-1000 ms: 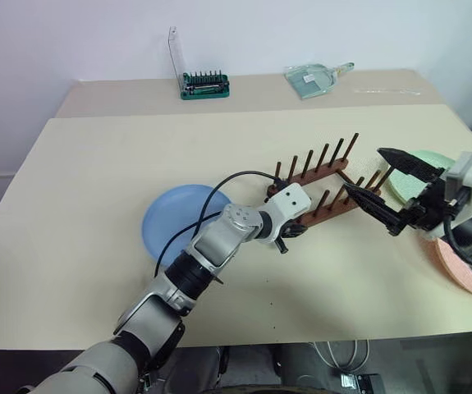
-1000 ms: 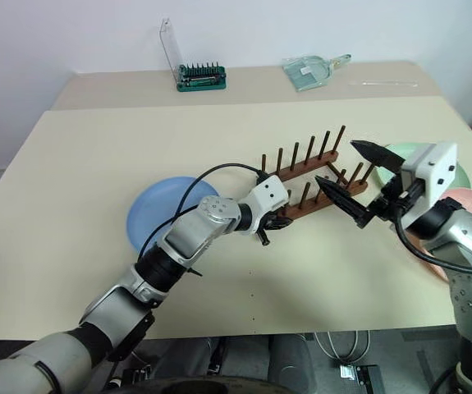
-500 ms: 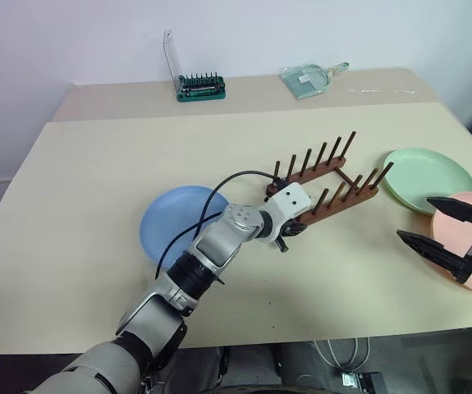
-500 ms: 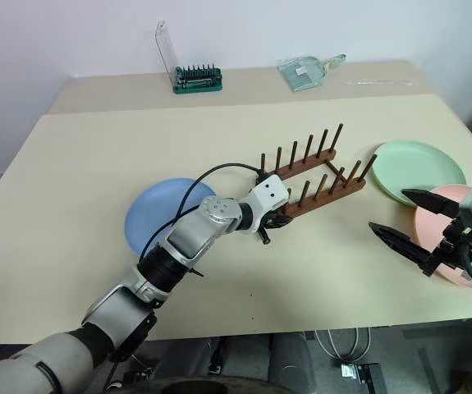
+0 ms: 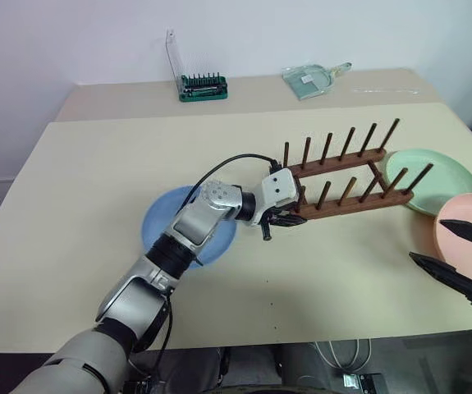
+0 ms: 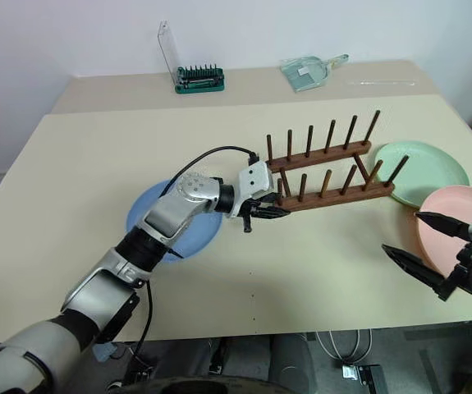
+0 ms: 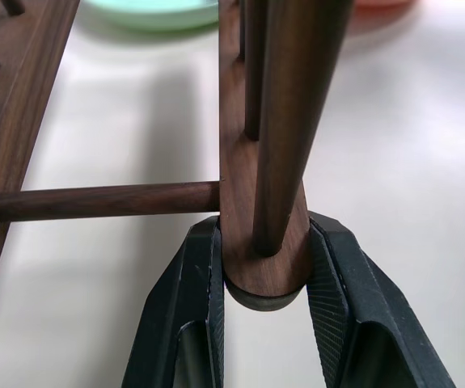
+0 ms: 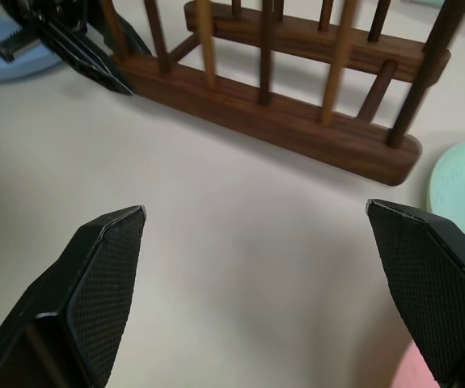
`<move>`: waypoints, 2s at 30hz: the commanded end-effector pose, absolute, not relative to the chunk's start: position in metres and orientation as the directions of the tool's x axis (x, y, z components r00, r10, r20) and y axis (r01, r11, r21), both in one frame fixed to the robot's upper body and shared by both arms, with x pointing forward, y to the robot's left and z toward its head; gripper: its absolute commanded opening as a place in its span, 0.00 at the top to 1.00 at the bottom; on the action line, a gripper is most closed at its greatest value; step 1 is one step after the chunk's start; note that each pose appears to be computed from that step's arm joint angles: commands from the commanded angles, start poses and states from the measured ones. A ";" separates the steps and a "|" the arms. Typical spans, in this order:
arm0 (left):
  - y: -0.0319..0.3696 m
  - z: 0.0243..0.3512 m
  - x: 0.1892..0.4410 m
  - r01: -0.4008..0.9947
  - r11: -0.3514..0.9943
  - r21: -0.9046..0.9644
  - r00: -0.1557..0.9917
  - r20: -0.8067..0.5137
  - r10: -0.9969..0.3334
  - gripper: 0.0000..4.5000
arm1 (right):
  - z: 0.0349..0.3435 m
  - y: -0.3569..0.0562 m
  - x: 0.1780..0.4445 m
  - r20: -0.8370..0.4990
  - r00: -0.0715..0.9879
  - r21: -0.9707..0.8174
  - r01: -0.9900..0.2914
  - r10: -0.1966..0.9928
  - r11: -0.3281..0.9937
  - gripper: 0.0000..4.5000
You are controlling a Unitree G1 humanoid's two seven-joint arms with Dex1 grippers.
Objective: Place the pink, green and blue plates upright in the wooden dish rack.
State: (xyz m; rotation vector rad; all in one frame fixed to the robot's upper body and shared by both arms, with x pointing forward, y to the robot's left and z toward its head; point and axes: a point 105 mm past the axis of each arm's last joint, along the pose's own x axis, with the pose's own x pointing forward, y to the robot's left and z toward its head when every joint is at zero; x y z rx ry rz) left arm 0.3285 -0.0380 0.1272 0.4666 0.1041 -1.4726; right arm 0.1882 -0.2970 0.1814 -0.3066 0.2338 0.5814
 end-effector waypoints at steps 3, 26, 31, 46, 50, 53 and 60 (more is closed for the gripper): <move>-0.031 0.126 0.339 0.934 -0.063 0.352 0.092 -0.405 -0.910 0.83 | 0.197 -0.297 0.183 -0.282 0.823 -0.280 -0.562 0.493 0.778 0.00; -0.029 0.136 0.364 0.965 0.074 0.250 0.165 -0.363 -0.917 0.02 | 0.200 -0.283 0.195 -0.238 0.808 -0.276 -0.588 0.539 0.760 0.00; -0.014 0.163 0.358 0.976 0.055 0.212 0.127 -0.343 -0.931 0.07 | 0.196 -0.268 0.202 -0.195 0.785 -0.215 -0.619 0.588 0.756 0.00; -0.015 0.169 0.291 0.984 -0.171 -0.043 -0.176 -0.270 -0.947 1.00 | 0.130 -0.259 0.241 -0.407 0.748 -0.306 -0.652 0.523 0.694 1.00; -0.026 0.158 0.287 0.986 -0.162 -0.030 -0.163 -0.318 -0.934 1.00 | 0.124 -0.259 0.248 -0.415 0.756 -0.334 -0.644 0.507 0.688 1.00; -0.041 0.146 0.294 0.992 -0.094 0.080 -0.058 -0.372 -0.927 1.00 | 0.114 -0.265 0.253 -0.452 0.763 -0.382 -0.634 0.463 0.672 1.00; -0.064 0.128 0.288 0.974 -0.126 0.188 -0.038 -0.413 -0.910 1.00 | 0.112 -0.267 0.268 -0.415 0.802 -0.438 -0.590 0.429 0.678 1.00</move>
